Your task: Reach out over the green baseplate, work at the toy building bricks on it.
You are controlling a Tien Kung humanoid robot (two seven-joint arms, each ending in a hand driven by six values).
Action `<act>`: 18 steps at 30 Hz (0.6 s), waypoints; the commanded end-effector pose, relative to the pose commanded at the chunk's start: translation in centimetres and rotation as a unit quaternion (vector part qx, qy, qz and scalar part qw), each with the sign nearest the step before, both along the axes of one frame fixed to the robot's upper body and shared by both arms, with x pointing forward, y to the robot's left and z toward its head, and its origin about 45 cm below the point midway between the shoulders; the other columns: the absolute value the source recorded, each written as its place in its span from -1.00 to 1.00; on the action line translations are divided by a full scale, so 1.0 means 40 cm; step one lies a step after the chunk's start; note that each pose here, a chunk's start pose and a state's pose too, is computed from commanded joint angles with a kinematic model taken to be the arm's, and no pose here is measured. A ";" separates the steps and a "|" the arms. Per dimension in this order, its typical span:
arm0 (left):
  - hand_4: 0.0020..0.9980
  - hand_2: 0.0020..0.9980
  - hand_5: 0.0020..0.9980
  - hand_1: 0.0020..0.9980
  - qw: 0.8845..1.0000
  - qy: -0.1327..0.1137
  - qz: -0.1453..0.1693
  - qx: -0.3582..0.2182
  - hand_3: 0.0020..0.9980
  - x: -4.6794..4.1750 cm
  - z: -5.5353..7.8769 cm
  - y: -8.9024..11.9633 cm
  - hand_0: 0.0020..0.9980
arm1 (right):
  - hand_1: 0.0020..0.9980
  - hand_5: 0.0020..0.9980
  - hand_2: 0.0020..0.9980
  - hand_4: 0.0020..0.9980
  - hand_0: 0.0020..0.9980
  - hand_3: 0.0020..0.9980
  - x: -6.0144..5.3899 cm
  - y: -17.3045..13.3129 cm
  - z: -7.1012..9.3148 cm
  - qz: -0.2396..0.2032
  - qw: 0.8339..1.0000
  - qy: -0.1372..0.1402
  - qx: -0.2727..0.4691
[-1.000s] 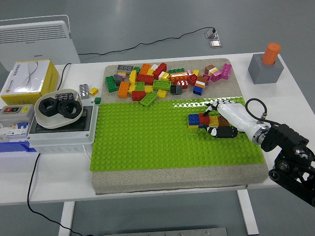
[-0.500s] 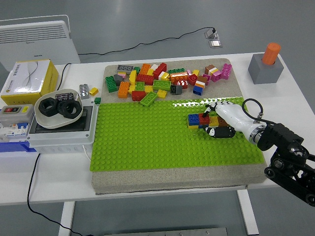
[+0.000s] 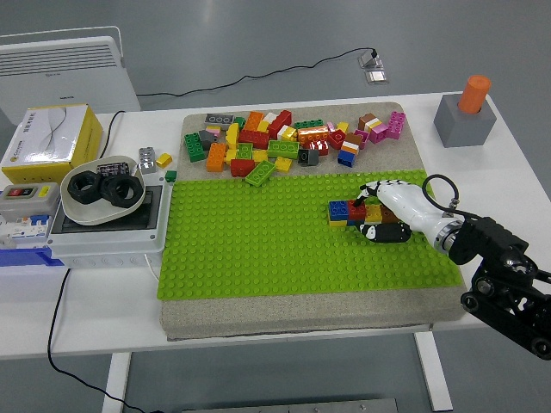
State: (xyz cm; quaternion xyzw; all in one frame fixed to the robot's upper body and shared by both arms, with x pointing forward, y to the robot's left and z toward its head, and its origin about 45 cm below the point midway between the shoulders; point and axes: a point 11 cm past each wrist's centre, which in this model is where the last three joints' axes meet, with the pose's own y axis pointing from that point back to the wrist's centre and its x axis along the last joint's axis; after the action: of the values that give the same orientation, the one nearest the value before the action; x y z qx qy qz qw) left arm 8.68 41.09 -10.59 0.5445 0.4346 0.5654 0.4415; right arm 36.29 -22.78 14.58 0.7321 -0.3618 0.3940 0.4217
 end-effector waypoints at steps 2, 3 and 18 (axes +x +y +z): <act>0.94 0.18 1.00 -0.13 1.000 0.001 0.000 0.000 0.45 -0.002 -0.001 -0.001 0.29 | 0.86 -0.12 0.79 0.28 0.89 0.30 -0.002 -0.002 -0.005 -0.001 1.000 0.003 0.000; 0.94 0.18 1.00 -0.13 1.000 0.001 0.000 0.000 0.45 -0.003 -0.001 -0.001 0.29 | 0.86 -0.12 0.79 0.28 0.89 0.30 -0.003 -0.003 -0.007 -0.001 1.000 0.004 0.000; 0.94 0.18 1.00 -0.14 1.000 0.001 0.002 0.000 0.45 -0.005 -0.001 0.001 0.29 | 0.81 -0.21 0.75 0.32 0.84 0.31 0.002 -0.016 0.046 -0.022 0.995 -0.010 0.096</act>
State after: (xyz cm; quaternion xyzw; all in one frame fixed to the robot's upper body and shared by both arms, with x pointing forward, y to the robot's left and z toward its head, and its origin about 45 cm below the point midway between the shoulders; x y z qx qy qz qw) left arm 8.48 41.12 -10.63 0.5443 0.4359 0.5659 0.4398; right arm 36.37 -23.43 16.42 0.7571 -0.4184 0.3552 0.3544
